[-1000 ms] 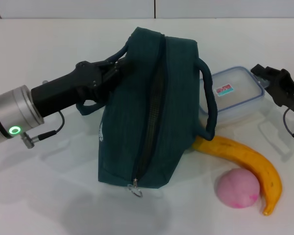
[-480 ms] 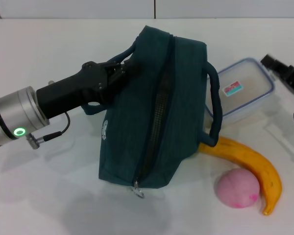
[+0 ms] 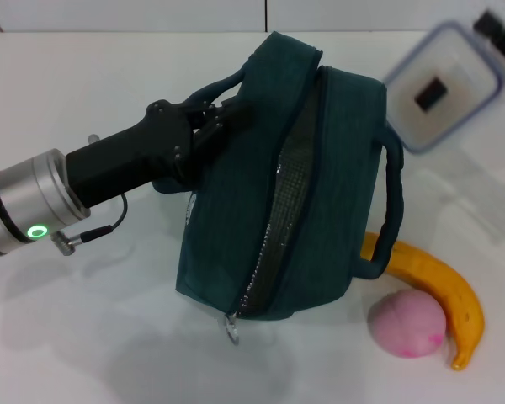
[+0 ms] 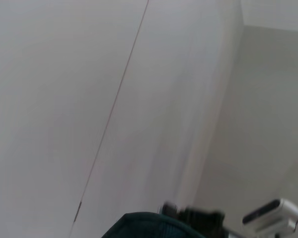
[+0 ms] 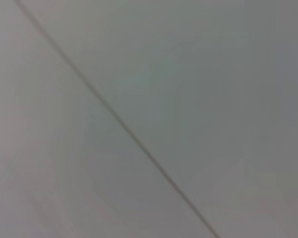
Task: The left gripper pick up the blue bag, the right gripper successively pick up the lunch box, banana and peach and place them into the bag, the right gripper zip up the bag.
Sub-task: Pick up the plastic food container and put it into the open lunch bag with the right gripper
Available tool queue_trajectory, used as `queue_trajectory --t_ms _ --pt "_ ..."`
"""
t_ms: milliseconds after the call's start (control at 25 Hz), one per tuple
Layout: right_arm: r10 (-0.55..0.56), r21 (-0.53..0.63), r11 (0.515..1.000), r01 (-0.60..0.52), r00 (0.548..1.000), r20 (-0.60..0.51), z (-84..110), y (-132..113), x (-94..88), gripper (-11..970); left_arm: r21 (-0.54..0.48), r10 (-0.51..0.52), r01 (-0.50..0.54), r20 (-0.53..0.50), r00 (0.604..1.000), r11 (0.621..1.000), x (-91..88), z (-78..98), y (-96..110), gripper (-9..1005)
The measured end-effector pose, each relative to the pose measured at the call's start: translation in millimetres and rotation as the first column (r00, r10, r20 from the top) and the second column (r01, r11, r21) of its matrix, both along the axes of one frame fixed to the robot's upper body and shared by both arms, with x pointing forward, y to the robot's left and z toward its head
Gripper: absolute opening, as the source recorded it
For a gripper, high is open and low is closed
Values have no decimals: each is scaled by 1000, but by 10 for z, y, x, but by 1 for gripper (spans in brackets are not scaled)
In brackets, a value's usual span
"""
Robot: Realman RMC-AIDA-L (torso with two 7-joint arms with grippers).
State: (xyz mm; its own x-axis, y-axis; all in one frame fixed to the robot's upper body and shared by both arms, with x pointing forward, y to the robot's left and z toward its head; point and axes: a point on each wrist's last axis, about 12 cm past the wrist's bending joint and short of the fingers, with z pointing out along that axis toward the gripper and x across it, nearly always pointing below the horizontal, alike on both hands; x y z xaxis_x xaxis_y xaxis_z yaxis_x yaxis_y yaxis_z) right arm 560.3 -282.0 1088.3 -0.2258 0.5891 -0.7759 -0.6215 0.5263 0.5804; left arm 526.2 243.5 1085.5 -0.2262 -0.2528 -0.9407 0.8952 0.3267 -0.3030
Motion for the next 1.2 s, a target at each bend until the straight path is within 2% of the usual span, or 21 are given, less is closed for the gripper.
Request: queue_trajectory --t_ms 200,320,440,560,760,960,1200 --pt "101 32 994 -107 981 167 358 193 174 96 11 15 -15 -2 1000 1000 33 -6 -11 37" --pt "188 50 977 -208 945 267 598 386 273 96 26 32 -32 -9 999 999 69 -20 -28 37" --pt "259 59 954 -293 908 329 765 566 331 96 39 46 -45 -20 999 998 105 -41 -57 37" --pt "326 41 932 -361 879 347 852 724 369 96 52 61 -60 -27 998 997 140 -55 -81 37" --pt "422 -12 899 -438 857 296 794 876 343 96 48 73 -71 -32 997 996 171 -61 -120 37" --pt "412 -16 907 -421 877 246 610 735 209 97 38 103 -101 -29 994 994 175 -58 -76 37" --pt "419 -48 907 -418 885 203 501 638 137 97 39 113 -112 -31 993 993 177 -61 -54 37"
